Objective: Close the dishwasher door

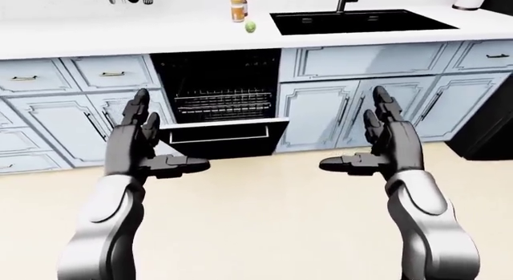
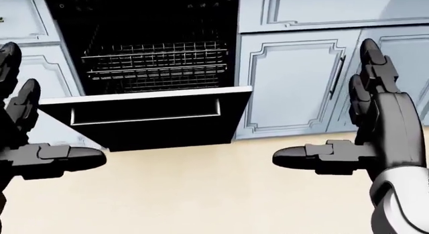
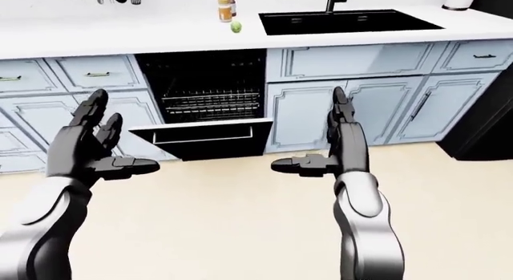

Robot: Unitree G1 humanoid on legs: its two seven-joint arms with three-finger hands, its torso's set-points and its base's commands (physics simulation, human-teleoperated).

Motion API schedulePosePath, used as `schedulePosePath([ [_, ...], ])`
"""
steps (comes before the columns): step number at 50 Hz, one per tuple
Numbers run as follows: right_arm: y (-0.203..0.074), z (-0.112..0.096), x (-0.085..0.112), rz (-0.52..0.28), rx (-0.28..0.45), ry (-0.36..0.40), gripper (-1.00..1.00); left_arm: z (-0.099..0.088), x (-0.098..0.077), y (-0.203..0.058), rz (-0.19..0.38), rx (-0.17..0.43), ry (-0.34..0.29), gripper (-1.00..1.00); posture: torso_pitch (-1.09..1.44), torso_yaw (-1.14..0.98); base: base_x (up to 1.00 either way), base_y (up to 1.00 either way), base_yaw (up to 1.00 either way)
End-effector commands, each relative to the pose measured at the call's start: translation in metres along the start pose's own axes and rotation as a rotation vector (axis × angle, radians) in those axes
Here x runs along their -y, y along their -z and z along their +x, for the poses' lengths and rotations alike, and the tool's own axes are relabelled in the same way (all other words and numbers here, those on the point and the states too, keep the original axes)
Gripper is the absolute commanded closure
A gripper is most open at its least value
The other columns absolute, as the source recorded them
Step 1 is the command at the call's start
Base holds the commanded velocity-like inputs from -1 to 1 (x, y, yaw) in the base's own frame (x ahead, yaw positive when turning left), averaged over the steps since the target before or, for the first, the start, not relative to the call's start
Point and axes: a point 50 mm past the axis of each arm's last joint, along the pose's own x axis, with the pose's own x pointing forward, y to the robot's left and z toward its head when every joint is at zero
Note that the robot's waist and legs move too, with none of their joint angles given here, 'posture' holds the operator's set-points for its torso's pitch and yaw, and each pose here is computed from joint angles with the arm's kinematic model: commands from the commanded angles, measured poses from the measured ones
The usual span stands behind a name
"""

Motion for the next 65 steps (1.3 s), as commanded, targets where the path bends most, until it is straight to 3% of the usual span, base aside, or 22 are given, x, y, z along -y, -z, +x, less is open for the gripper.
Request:
schedulePosePath([
  [1,-0.0186,-0.0018,-0.0028,-0.001,0.100,-0.013,-1.00,-0.0019,-0.0031,-0.0188,0.018,0.102,-0.017,-1.00,0.00,0.00,0.00,0.38,0.00],
  [65,-0.0196,-0.0016,-0.0014,-0.009,0.103,-0.008,-1.00,-0.0018,-0.0035,-0.0177,0.015,0.100,-0.018,-1.00,0.00,0.00,0.00,0.37,0.00],
])
